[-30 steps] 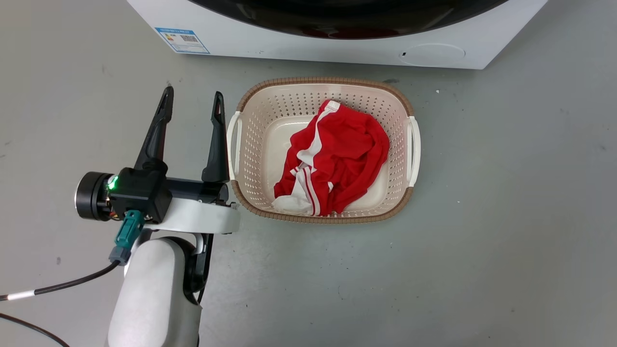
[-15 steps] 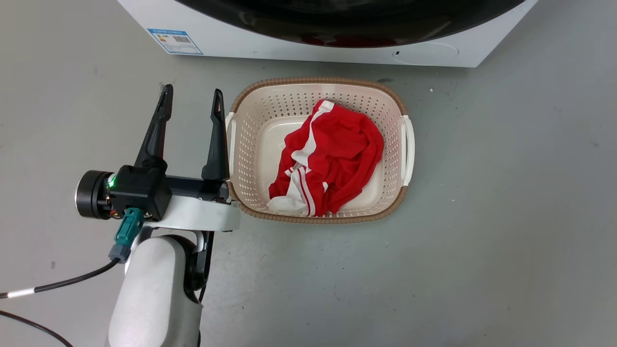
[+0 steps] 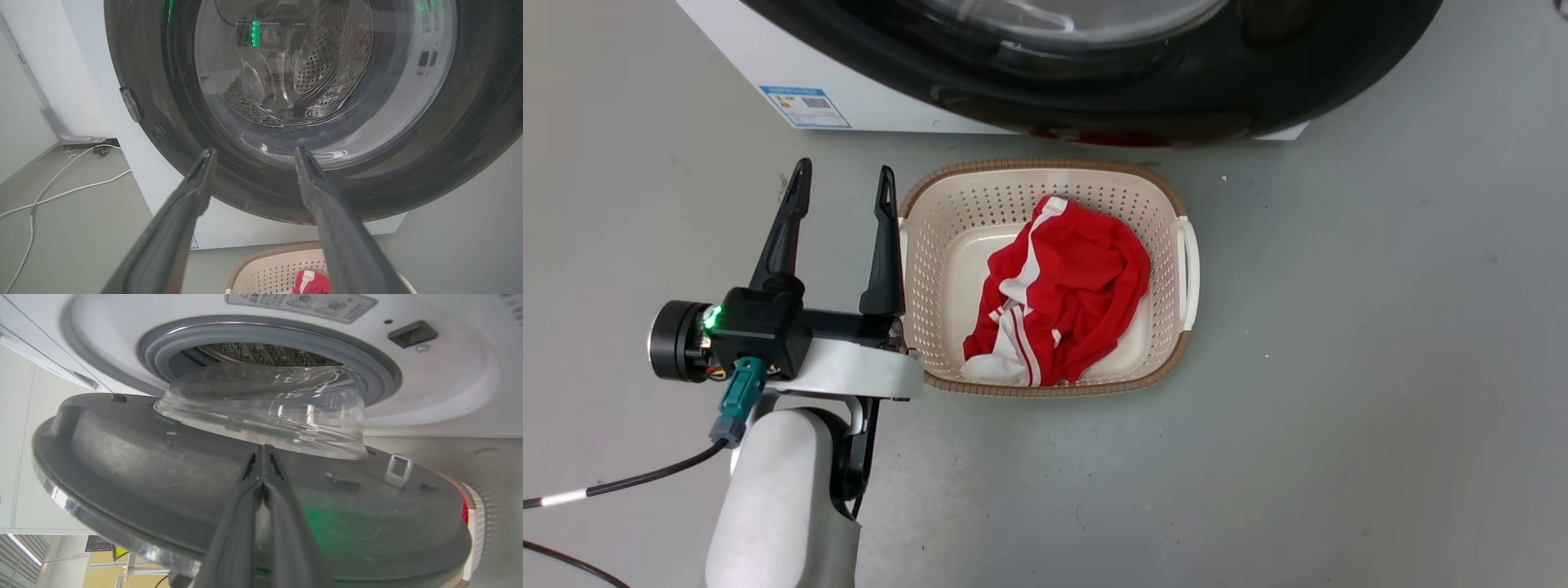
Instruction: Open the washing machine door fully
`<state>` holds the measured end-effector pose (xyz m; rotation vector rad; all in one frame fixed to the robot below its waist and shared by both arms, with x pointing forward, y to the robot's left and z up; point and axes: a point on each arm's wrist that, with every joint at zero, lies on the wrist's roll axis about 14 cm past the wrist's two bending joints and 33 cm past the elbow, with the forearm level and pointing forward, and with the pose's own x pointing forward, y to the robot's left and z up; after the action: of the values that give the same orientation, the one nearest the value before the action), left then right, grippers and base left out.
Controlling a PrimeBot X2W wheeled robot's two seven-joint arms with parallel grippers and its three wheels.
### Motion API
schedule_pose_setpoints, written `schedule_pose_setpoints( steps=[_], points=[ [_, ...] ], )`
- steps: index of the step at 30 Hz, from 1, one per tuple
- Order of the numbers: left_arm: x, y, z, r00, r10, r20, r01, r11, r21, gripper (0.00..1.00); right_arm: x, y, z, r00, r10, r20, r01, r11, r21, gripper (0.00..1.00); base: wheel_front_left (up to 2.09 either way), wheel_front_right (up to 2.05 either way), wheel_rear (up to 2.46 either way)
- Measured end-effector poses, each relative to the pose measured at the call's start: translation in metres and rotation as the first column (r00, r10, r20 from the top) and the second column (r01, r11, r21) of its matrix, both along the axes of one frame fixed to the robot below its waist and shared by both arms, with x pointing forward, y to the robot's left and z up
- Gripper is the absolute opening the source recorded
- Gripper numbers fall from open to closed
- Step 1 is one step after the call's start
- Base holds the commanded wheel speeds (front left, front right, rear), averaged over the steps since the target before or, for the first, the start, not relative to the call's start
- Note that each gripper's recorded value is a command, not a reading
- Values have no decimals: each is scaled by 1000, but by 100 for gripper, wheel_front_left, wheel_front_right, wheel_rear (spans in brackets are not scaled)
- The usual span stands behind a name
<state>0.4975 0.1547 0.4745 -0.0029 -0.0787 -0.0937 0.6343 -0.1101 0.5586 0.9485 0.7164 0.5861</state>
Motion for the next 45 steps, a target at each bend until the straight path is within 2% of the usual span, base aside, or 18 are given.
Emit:
schedule_pose_setpoints(
  steps=[11,23,34,45],
  points=[
    [-15,-6,15,1000,-19,14,19,1000,0,100,-52,16,-3,993,109,-34,-110,994,-14,0,0,0,0],
    [-51,-3,33,1000,3,26,-2,1000,-21,100,-133,56,-7,962,265,-71,-264,964,24,0,0,0,0],
    [-88,9,42,999,39,31,-38,999,-21,100,-196,104,-3,901,430,-58,-428,903,48,0,0,0,0],
    [-114,28,47,994,100,40,-100,995,-19,100,-247,153,1,811,584,-27,-580,810,84,0,0,0,0]
  ],
)
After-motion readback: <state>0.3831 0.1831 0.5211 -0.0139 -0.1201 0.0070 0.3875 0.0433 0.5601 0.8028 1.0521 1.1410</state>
